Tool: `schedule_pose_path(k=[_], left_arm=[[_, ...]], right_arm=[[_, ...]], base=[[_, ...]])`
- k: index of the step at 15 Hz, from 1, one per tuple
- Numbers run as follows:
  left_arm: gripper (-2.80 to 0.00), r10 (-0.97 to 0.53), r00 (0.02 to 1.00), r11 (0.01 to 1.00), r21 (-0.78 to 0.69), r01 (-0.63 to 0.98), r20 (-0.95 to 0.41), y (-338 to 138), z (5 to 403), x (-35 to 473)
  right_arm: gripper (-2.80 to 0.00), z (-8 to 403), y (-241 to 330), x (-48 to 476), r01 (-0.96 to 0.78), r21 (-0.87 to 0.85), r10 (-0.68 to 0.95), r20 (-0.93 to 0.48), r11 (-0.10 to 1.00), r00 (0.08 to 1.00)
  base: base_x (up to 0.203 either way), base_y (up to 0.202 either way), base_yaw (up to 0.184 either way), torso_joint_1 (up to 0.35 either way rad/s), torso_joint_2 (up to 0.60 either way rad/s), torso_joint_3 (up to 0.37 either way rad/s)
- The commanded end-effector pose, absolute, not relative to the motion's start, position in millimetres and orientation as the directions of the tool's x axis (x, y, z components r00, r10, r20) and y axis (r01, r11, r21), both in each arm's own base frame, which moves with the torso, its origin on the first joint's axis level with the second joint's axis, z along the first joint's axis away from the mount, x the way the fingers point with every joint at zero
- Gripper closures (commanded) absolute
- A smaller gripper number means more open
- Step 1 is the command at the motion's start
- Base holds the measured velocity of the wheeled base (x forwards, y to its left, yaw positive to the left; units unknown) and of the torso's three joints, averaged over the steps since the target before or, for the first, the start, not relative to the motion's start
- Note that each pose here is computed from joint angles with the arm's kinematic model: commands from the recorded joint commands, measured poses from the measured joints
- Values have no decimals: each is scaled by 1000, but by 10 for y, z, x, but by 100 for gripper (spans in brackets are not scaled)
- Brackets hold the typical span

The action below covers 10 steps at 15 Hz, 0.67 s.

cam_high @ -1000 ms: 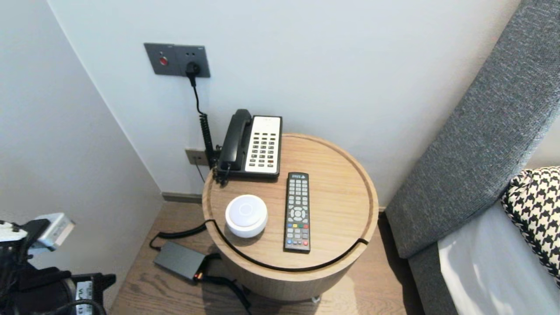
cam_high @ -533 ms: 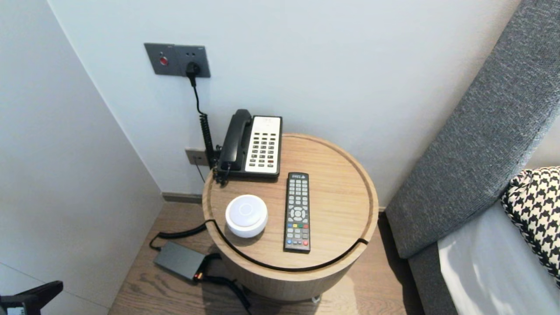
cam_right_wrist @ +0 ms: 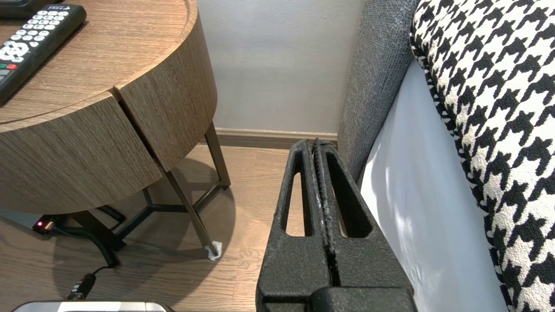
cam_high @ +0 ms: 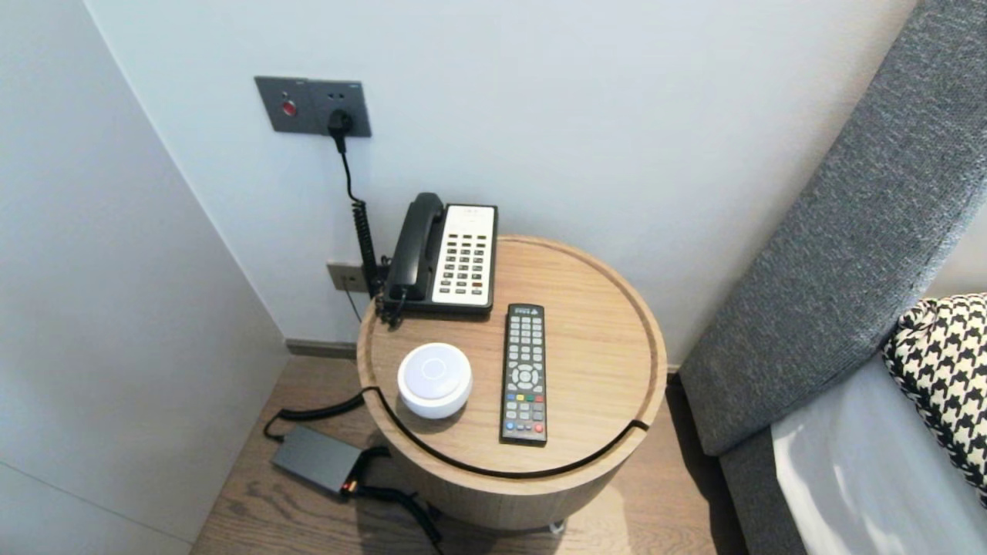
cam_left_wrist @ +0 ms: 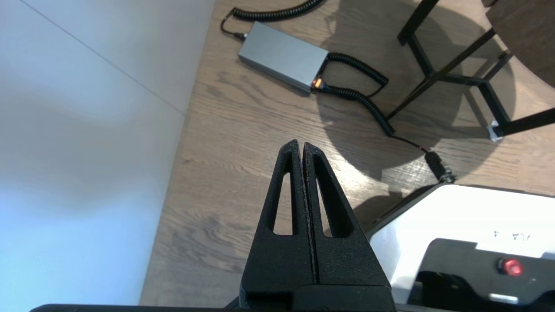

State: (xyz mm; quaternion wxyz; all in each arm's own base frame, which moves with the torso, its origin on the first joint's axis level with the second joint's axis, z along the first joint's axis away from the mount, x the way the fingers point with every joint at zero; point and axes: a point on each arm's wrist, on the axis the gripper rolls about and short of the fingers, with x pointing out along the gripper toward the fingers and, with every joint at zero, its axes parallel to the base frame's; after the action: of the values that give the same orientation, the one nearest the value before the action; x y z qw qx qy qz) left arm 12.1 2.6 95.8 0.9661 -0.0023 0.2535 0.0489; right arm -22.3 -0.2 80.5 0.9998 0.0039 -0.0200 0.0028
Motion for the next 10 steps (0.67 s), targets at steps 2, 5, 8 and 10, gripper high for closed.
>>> schedule_pose_path(k=[2, 5, 8, 10], left_arm=[[0, 74, 895, 997, -1, -83, -440, 25, 886, 21], [0, 66, 908, 997, -12, -78, -415, 20, 875, -9], [0, 73, 947, 997, 5, -75, -311, 8, 850, -98], [0, 71, 951, 997, 7, -72, -300, 7, 848, -103]], right_arm=[[0, 737, -2, -205, -6, 8, 6, 15, 1000, 1000], [0, 737, -2, -205, -6, 8, 6, 15, 1000, 1000], [0, 737, -2, -205, -6, 8, 6, 15, 1000, 1000], [0, 737, -2, -205, -6, 8, 6, 15, 1000, 1000]], base=[[0, 0, 0, 0, 0, 0], [0, 0, 0, 0, 0, 0], [0, 0, 0, 0, 0, 0], [0, 0, 0, 0, 0, 0]])
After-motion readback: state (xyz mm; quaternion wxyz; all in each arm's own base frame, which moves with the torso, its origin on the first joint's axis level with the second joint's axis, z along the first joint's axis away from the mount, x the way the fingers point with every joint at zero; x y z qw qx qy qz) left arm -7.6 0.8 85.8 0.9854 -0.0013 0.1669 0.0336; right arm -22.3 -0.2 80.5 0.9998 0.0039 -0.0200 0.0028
